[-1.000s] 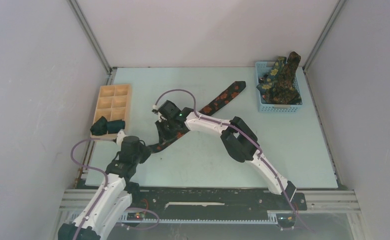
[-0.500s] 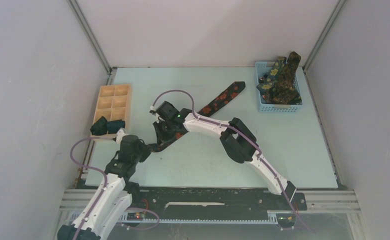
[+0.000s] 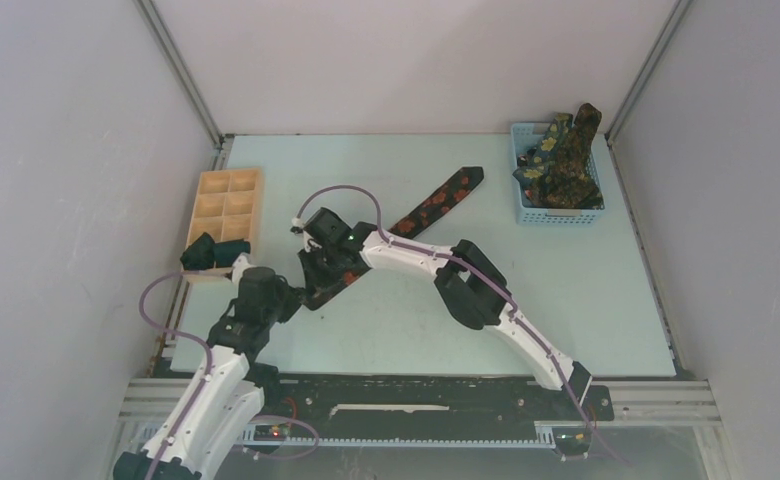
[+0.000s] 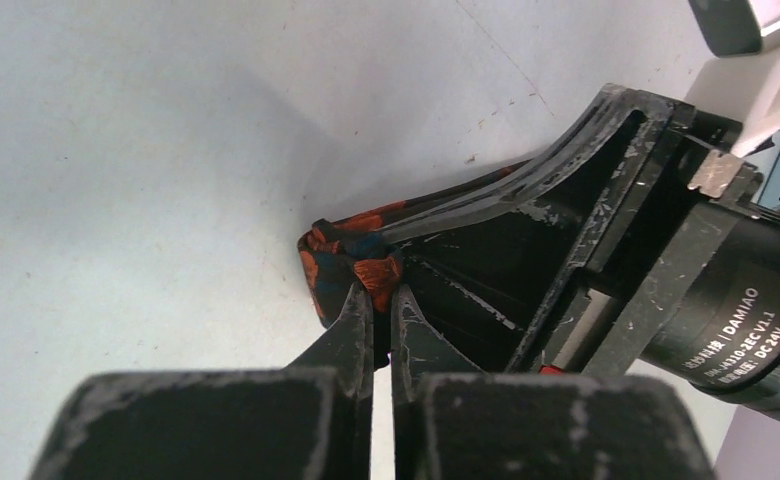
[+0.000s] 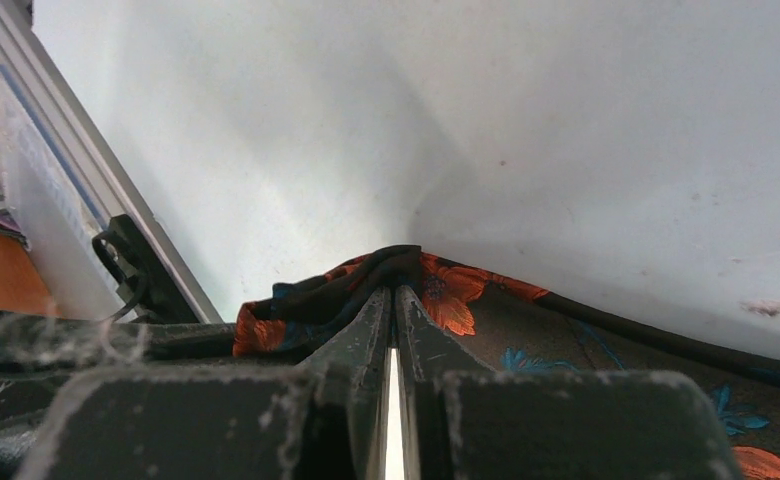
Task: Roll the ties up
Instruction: Roll the tie at the center of the board.
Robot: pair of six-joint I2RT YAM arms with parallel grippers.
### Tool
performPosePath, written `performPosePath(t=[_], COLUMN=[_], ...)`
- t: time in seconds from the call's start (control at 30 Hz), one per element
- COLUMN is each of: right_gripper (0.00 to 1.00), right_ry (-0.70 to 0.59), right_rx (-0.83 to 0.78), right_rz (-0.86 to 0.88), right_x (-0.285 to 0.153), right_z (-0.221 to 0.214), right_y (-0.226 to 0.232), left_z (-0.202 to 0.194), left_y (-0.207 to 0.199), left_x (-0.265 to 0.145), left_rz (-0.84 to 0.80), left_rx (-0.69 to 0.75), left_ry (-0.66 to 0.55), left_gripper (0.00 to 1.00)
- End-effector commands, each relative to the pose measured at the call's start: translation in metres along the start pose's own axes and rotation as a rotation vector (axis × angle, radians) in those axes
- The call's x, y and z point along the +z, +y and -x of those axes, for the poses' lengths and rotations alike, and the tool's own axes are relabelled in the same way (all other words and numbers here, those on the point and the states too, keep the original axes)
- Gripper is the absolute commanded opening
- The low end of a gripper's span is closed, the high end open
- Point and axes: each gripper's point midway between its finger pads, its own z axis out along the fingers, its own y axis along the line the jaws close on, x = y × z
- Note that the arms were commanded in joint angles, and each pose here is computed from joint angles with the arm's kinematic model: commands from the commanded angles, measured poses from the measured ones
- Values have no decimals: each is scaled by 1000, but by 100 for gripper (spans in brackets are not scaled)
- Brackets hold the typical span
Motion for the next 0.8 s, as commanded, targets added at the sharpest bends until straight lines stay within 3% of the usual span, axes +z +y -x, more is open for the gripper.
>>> performPosePath(t=[0.0, 0.77], right_gripper=[7, 5], right_ry=[-24, -40], right_rx=[-15, 35], right_rz=[109, 126], right_x=[2, -4], right_z=[10, 11], right_y=[35, 17], left_z=[16, -1], left_y=[-24, -25], left_x=[-10, 18], left_rz=[-67, -39], left_rx=[-5, 48], left_ry=[-31, 79], left_gripper=[0, 0])
